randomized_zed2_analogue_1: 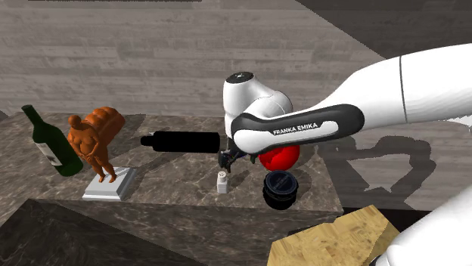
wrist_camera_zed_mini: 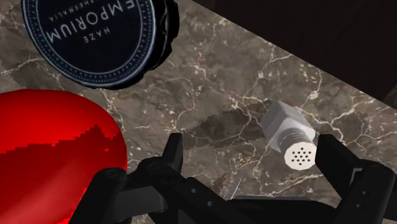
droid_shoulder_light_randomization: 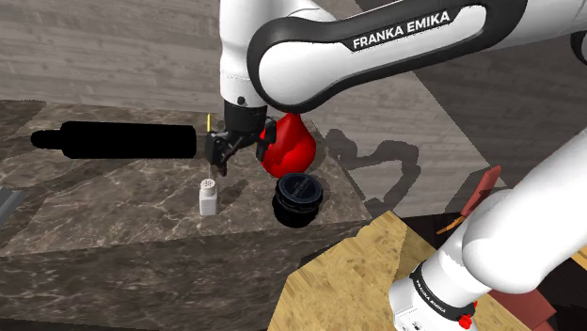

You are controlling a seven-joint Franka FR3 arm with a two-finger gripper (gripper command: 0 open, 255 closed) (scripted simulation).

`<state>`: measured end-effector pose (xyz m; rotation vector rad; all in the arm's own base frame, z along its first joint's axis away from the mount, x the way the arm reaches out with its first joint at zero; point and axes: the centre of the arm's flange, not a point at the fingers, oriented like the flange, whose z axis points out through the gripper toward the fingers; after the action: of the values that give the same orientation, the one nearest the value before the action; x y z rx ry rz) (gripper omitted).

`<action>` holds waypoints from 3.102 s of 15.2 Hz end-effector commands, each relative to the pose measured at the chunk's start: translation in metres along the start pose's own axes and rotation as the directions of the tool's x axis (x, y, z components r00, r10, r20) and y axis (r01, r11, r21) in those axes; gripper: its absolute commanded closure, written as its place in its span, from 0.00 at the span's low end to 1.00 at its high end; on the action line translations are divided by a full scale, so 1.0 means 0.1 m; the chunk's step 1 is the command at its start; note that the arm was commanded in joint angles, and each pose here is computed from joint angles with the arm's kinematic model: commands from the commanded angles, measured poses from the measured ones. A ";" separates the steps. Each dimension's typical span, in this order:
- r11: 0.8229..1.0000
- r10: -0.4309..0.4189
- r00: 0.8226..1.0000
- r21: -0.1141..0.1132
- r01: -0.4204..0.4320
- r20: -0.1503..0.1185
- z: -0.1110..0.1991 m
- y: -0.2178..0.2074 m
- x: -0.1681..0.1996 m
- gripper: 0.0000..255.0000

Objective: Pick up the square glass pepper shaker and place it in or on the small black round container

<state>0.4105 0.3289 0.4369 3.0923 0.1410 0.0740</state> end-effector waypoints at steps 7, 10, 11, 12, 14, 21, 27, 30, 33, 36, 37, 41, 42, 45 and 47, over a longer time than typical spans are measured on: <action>1.000 0.012 1.000 -0.003 -0.012 -0.012 0.45 -0.61 0.34 0.00; 1.000 0.012 1.000 -0.003 -0.012 -0.012 0.60 -0.61 0.34 0.00; 1.000 0.012 1.000 -0.003 -0.012 -0.012 0.66 -0.61 0.34 0.00; 1.000 0.012 1.000 -0.003 -0.012 -0.012 0.71 -0.61 0.34 0.00; 1.000 0.012 1.000 -0.003 -0.012 -0.012 0.74 -0.61 0.34 0.00; 1.000 0.012 1.000 -0.003 -0.012 -0.012 0.74 -0.61 0.34 0.00; 1.000 0.012 1.000 -0.003 -0.012 -0.012 0.74 -0.61 0.34 1.00; 1.000 0.012 1.000 -0.003 -0.012 -0.012 0.74 -0.61 0.34 1.00; 1.000 0.012 1.000 -0.003 -0.012 -0.012 0.64 -0.60 0.35 1.00; 1.000 0.012 1.000 -0.003 -0.012 -0.012 0.48 -0.59 0.36 1.00; 1.000 0.012 1.000 -0.003 -0.012 -0.012 0.42 -0.59 0.36 1.00; 1.000 0.012 1.000 -0.003 -0.012 -0.012 0.21 -0.58 0.37 1.00; 1.000 0.012 1.000 -0.003 -0.012 -0.012 0.16 -0.58 0.37 1.00; 1.000 0.012 1.000 -0.003 -0.012 -0.012 0.00 -0.57 0.38 1.00; 1.000 0.012 1.000 -0.003 -0.012 -0.012 -0.10 -0.57 0.38 1.00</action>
<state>0.4433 0.3896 0.4407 3.0903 0.1224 0.0945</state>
